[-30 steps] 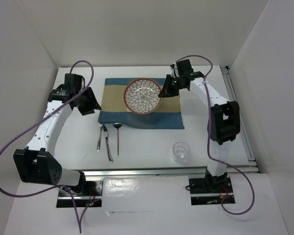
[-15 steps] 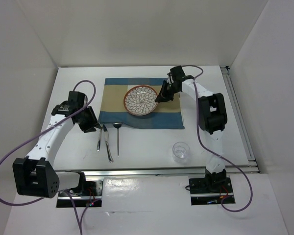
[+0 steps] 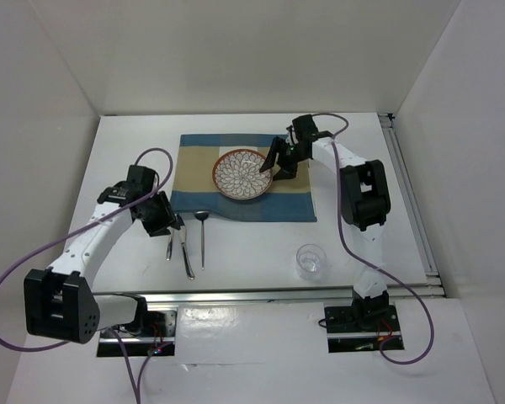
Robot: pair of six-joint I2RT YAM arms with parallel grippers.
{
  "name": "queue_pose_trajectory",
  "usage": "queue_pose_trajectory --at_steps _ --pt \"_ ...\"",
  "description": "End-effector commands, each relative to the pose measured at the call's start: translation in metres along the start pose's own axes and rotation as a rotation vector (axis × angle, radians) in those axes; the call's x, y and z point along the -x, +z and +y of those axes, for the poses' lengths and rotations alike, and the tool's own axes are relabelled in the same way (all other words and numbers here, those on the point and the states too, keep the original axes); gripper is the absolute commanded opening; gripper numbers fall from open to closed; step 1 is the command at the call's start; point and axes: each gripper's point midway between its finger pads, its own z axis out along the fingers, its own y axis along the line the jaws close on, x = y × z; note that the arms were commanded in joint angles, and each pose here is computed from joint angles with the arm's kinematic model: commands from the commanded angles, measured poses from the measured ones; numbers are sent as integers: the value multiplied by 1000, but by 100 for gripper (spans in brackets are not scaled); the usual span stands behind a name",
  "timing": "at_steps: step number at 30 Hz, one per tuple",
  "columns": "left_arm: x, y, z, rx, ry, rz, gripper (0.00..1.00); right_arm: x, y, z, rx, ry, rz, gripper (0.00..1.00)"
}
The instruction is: Set the dinner table for one person
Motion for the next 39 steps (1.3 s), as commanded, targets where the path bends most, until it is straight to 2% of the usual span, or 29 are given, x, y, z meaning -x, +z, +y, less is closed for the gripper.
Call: queue_pose_trajectory --at_steps 1,2,3,4,6,8,12,14,22,30,31,34,39 --pt "2 4 -5 -12 3 -21 49 17 -17 22 53 -70 -64 73" --pt "0 5 -7 -8 3 -22 39 16 -20 19 29 -71 -65 81" --pt "3 5 -12 -25 14 -37 22 17 -24 18 12 -86 -73 85" --pt "-4 10 -12 -16 26 -14 10 20 -28 14 -23 -84 -95 92" --pt "-7 16 -15 -10 48 -6 0 20 -43 15 -55 -112 -120 97" --pt "-14 24 -26 -12 76 7 3 20 -61 16 -88 -127 -161 100" --pt "-32 46 -36 5 119 43 27 12 -92 25 -97 -142 -211 100" --pt "-36 55 -38 18 120 39 34 9 -105 22 -105 -148 -230 100" --pt "-20 89 -48 57 124 -26 36 -29 -158 5 -116 -127 -271 100" --pt "-24 126 -42 121 147 37 38 -53 -185 -12 -160 -122 -278 100" --pt "-24 129 -42 122 147 38 41 -57 -186 -13 -163 -119 -272 100" --pt "-27 129 -44 120 156 40 41 -57 -189 -11 -159 -123 -279 100" --pt "-26 104 -47 96 142 8 38 -57 -189 -12 -160 -132 -278 100"
